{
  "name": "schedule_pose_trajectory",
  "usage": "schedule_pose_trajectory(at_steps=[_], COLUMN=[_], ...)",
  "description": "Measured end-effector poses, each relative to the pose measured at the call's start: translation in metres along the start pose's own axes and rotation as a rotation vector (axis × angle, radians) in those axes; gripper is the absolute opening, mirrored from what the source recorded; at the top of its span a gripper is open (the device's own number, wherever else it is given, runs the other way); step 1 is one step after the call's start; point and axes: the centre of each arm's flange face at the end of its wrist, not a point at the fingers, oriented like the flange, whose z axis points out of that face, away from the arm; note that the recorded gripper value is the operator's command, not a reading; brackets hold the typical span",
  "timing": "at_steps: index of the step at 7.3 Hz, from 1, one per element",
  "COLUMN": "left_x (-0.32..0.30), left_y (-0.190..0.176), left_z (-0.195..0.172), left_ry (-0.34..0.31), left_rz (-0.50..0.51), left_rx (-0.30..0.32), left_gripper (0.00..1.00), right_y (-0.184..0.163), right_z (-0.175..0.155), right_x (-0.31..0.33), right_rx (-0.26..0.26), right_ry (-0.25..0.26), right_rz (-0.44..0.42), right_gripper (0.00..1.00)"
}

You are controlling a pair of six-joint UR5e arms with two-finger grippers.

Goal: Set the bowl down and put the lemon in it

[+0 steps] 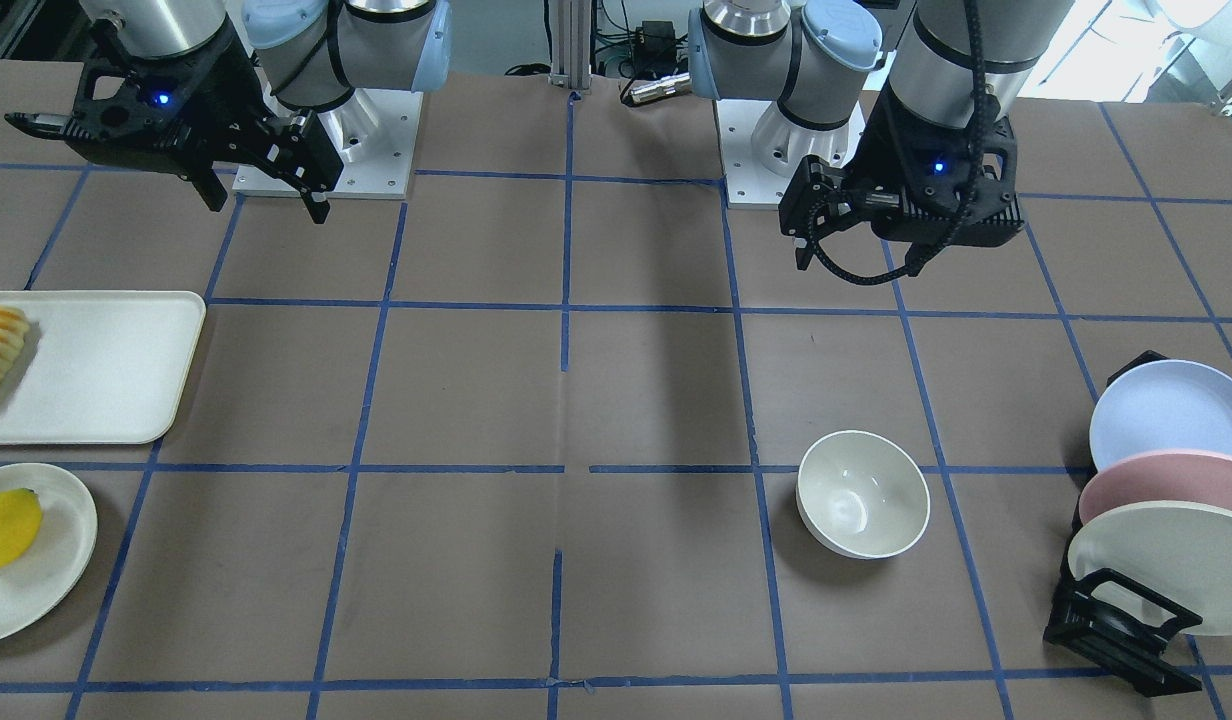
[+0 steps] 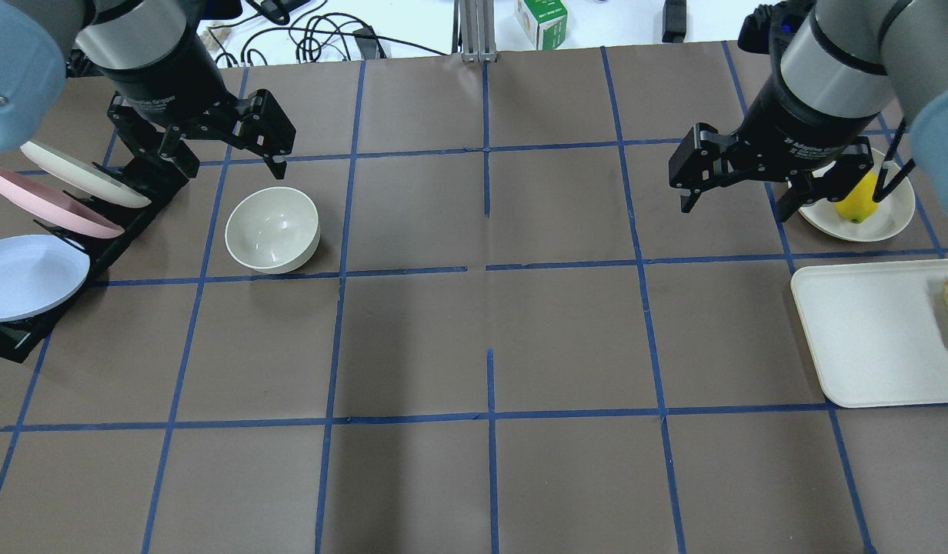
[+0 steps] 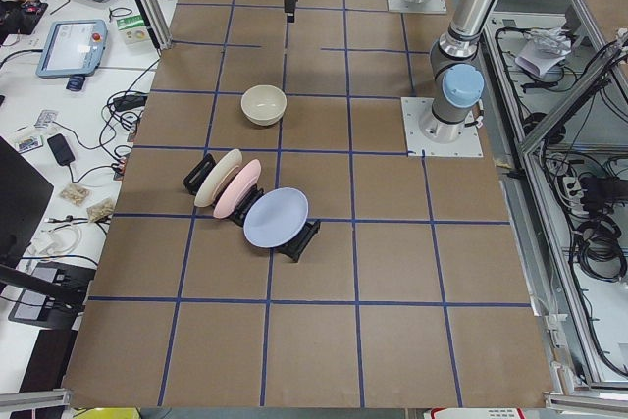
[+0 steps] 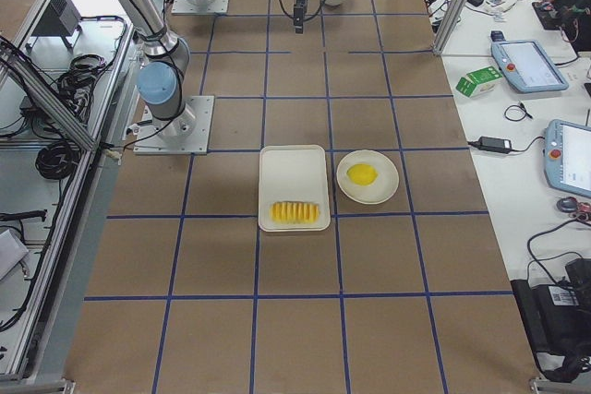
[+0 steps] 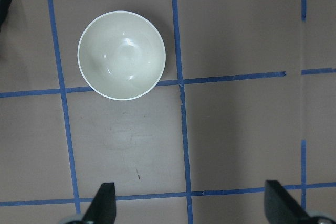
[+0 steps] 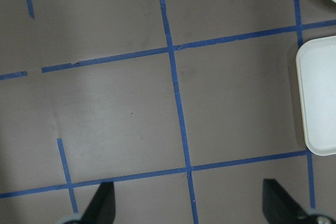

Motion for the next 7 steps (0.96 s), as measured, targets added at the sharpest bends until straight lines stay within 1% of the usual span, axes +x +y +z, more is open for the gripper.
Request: schedule_pose_trajectory(at_steps=[1, 3, 5, 6, 7], left_x=[0.000, 0.000, -0.010, -0.025, -0.050], left_y=[-0.001, -0.001, -0.009, -0.022, -0.040], left_z=[0.001, 0.001, 0.007, 0.019, 0.045], left_ry=[0.000, 0.001, 0.008, 0.014, 0.027], left_rz=[0.000, 0.000, -0.015, -0.033, -0.049], left_rx=[-0.001, -0.004, 0.000, -0.006, -0.029], left_gripper=[1.00, 1.00, 1.00, 1.00, 1.00], right_y=[-0.001, -0.002, -0.004, -0.012, -0.028], right_z=[0.002, 0.003, 0.008, 0.016, 0.024], right_x=[0.000, 0.004, 0.007, 0.014, 0.031], right_rx=[-0.003, -0.002, -0.010, -0.023, -0.026], right_ry=[0.005, 0.038, 0.047, 0.048, 0.043], right_rz=[-0.001, -0.003, -0.004, -0.003, -0.009], right_gripper=[1.00, 1.00, 1.00, 1.00, 1.00])
